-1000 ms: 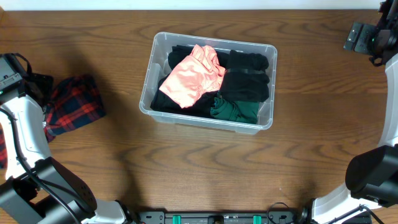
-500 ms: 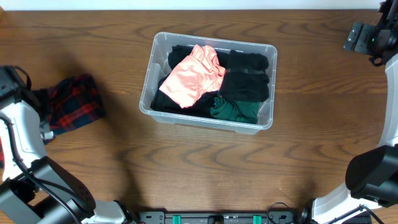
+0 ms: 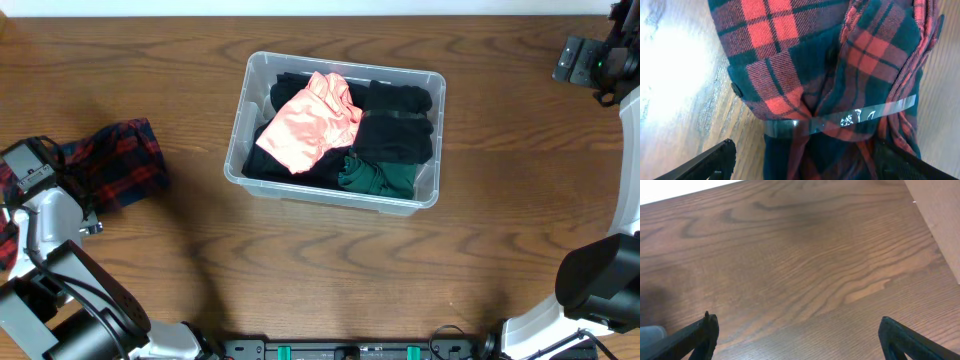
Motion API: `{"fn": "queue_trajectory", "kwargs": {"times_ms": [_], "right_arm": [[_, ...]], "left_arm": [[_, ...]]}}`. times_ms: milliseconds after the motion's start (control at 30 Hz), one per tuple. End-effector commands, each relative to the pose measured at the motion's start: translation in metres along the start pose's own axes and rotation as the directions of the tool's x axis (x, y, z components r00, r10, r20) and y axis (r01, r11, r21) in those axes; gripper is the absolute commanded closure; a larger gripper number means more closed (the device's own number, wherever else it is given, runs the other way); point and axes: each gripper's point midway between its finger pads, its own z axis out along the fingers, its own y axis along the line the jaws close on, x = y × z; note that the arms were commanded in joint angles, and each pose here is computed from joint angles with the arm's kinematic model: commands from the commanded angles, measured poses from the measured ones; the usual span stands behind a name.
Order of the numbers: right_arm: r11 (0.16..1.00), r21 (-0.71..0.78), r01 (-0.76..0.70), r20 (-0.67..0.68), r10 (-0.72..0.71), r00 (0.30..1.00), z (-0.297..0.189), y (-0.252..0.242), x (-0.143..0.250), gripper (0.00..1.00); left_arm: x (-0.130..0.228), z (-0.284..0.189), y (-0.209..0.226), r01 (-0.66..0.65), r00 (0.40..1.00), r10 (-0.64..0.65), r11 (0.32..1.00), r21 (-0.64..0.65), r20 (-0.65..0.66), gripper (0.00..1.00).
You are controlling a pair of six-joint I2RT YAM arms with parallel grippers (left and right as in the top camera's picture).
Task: Pack container
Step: 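Lower the left gripper onto the plaid shirt and grasp it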
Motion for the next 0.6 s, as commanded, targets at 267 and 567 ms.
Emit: {"fn": "queue_trajectory", "kwargs": {"times_ms": [267,567], "right_arm": [[1.000,0.000,-0.015,-0.018,0.015,1.000,0.005,-0.001,0.004,0.01],[1.000,0.000,-0.015,-0.018,0.015,1.000,0.005,-0.001,0.004,0.01]], "left_arm": [[0.021,0.057,0.029,0.094,0.994,-0.101,0.987,-0.128,-0.045,0.12],[0.022,0.061,0.033,0.088,0.994,-0.096,0.986,-0.141,-0.047,0.70]]}}
